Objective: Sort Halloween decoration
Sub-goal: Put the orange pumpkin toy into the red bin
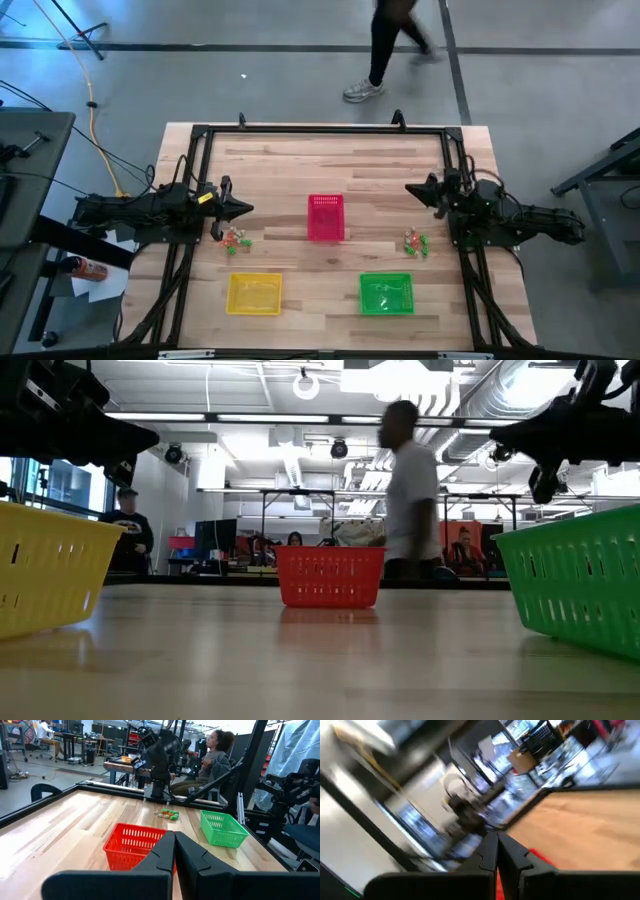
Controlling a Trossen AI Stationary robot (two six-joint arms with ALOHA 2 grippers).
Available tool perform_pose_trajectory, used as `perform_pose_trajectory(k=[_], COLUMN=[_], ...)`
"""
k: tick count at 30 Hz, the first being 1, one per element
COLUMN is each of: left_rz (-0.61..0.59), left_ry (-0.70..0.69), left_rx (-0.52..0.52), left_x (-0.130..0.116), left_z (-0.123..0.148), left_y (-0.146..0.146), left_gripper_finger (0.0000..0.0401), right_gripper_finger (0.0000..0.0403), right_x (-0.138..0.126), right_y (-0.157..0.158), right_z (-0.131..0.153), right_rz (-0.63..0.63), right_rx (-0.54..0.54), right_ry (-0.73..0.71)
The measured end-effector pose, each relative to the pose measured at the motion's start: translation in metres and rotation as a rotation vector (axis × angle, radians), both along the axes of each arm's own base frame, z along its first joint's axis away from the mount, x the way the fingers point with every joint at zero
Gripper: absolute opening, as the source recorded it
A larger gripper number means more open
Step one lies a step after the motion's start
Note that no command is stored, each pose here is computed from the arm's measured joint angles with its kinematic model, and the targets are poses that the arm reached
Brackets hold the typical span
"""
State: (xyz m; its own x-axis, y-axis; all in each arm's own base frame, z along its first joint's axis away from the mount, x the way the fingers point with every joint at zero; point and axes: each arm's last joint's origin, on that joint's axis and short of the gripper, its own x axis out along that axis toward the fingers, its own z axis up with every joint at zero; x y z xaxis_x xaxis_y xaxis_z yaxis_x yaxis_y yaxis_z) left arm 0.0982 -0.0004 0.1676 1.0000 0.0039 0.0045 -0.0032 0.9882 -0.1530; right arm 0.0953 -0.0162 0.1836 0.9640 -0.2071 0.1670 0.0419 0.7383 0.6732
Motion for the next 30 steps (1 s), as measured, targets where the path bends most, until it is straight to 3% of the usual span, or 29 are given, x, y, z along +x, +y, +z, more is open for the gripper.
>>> perform_pose_trajectory(k=[6,11,16,23,27,30], left_rz=[0.000,0.000,0.000,0.000,0.000,0.000], left_ry=[0.000,0.001,0.001,0.000,0.000,0.000], left_rx=[0.000,0.000,0.000,0.000,0.000,0.000], left_x=[0.000,0.000,0.000,0.000,0.000,0.000], left_z=[0.000,0.000,0.000,0.000,0.000,0.000], left_y=[0.000,0.000,0.000,0.000,0.000,0.000], left_gripper_finger=[0.0000,0.0000,0.0000,0.0000,0.0000,0.0000], right_gripper_finger=[0.0000,0.0014,0.0055,0.0108,0.0117,0.0118], right_x=[-0.003,-0.003,0.011,0.053,0.074,0.082], right_y=[-0.005,-0.005,-0.007,-0.013,-0.014,-0.013], right_z=[0.010,0.042,0.088,0.131,0.144,0.140], right_rz=[-0.144,-0.173,-0.171,-0.148,-0.080,-0.059], right_rx=[0.145,0.102,0.003,-0.004,0.081,0.268], right_ry=[-0.138,-0.088,0.263,0.777,0.951,1.107])
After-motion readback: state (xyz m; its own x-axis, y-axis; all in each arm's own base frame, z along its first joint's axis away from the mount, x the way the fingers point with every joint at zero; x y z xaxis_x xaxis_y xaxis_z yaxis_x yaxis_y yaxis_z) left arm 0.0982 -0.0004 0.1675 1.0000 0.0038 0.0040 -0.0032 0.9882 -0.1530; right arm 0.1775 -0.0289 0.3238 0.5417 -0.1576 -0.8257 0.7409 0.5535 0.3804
